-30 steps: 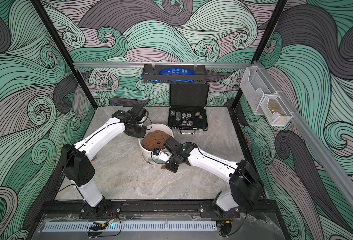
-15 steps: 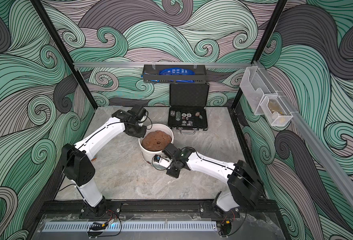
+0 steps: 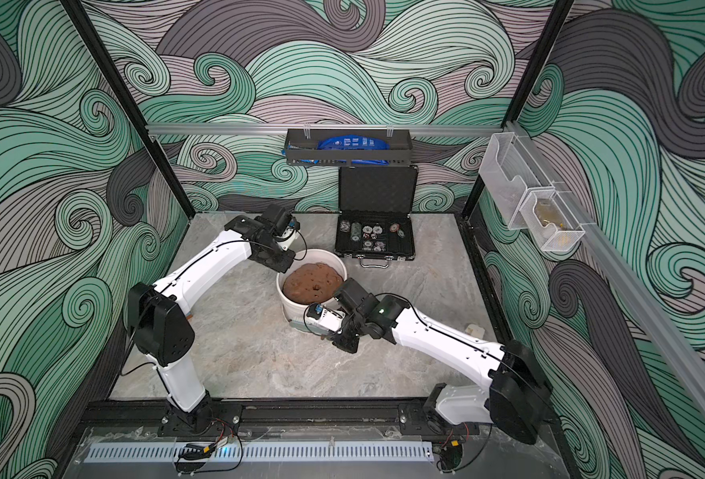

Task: Scrub the dried mud off the ceramic pot
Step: Rotate the pot at the center of the board, then brush off the soil from the pot.

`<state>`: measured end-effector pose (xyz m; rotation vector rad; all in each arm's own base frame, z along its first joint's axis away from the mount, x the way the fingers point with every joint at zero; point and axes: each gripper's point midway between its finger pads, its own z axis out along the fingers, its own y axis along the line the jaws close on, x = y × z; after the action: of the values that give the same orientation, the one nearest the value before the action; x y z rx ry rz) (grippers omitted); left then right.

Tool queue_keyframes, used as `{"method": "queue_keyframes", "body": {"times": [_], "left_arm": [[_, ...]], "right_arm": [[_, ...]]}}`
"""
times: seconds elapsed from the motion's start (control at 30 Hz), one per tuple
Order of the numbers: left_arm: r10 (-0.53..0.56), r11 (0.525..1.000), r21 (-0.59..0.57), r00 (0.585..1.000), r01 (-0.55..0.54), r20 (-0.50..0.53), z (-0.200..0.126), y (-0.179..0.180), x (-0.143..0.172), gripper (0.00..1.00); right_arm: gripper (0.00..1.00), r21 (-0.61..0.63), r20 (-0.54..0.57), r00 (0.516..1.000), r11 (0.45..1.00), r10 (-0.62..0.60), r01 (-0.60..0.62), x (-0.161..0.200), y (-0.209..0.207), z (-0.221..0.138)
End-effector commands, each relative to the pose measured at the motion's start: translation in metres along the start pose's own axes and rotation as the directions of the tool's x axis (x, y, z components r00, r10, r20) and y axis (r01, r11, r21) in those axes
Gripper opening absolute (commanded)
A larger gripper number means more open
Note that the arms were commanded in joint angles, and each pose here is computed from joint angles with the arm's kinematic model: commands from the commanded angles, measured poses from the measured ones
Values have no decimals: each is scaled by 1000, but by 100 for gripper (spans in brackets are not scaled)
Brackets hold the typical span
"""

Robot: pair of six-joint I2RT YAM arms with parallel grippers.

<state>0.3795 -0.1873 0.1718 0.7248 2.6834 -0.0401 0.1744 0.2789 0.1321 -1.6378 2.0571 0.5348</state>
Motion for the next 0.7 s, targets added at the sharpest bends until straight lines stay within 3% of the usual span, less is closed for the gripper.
{"method": "queue_keyframes", "body": {"times": [0.0,0.23,0.5,0.6,0.67], "left_arm": [[135,990,50,989,-132,-61,16,-5,10,13],[180,982,56,984,-179,-8,10,-4,0,15],[150,988,41,989,-151,14,-12,-1,-3,23],[115,992,38,993,-116,28,-25,0,-4,34],[70,996,45,997,-71,35,-35,-1,-4,49]], "right_arm": [[0,-23,43,999,1000,-18,19,-12,3,-5],[0,-25,32,999,1000,-12,13,-9,1,-3],[0,-12,37,999,1000,-9,10,-10,-1,-6],[0,-13,39,999,1000,-7,8,-10,-1,-6],[0,-13,42,999,1000,-7,7,-10,-1,-7]]}}
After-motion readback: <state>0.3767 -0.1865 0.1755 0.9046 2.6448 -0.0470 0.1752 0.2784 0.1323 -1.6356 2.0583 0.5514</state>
